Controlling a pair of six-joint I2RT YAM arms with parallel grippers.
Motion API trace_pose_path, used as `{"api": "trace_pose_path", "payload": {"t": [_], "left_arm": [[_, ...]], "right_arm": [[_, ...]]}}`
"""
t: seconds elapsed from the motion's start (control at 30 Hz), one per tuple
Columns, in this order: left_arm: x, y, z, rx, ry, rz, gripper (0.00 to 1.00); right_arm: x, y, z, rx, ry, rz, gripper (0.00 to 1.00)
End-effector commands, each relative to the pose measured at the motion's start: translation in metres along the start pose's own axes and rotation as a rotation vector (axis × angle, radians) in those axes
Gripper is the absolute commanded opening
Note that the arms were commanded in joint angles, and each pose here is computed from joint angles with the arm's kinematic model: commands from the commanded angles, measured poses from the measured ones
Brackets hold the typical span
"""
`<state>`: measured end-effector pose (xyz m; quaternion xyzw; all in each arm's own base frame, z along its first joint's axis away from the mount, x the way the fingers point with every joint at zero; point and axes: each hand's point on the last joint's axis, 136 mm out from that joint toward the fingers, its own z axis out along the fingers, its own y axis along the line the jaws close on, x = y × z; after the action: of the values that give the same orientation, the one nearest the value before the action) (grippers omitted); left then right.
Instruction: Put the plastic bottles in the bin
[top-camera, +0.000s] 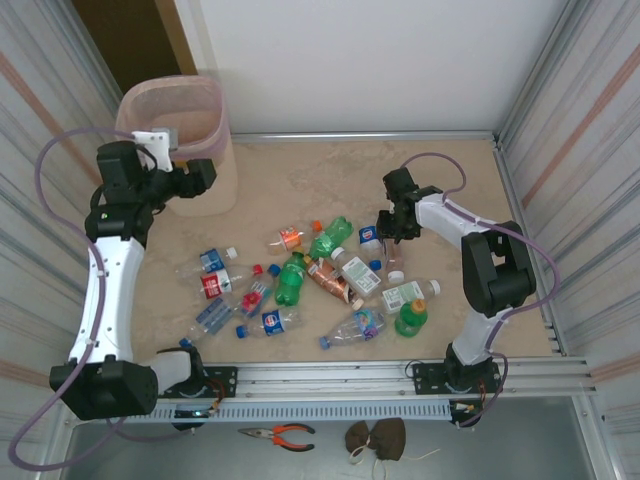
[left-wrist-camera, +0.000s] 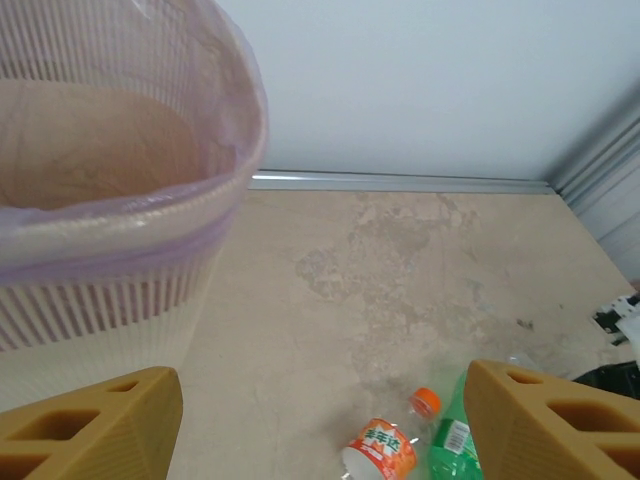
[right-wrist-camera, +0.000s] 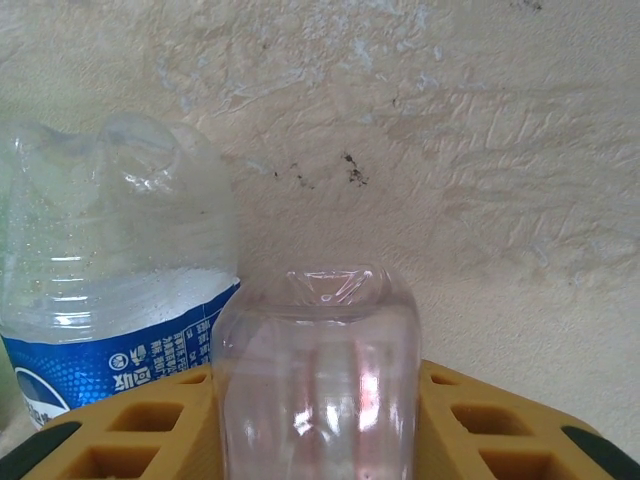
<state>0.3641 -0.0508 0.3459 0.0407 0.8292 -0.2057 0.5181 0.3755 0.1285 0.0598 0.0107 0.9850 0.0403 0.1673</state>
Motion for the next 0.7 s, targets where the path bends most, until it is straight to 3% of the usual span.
{"api": "trace_pose_path", "payload": {"t": [0.0, 0.33, 0.67], "left_arm": [[-0.004, -0.019, -0.007, 0.071, -0.031, -0.018, 0.74], [0.002, -0.081, 0.002, 0.291, -0.067, 0.03, 0.74], [0.017, -0.167, 0.017, 0.498, -0.045, 0.104, 0.76]], "right_arm": [[-0.007, -0.005, -0.009, 0.035, -0.02, -0.001, 0.39], [-0.039, -0.007, -0.081, -0.009, -0.218, 0.038, 0.37], [-0.07, 0.025, -0.191, -0.221, -0.534, 0.128, 0.37]]}}
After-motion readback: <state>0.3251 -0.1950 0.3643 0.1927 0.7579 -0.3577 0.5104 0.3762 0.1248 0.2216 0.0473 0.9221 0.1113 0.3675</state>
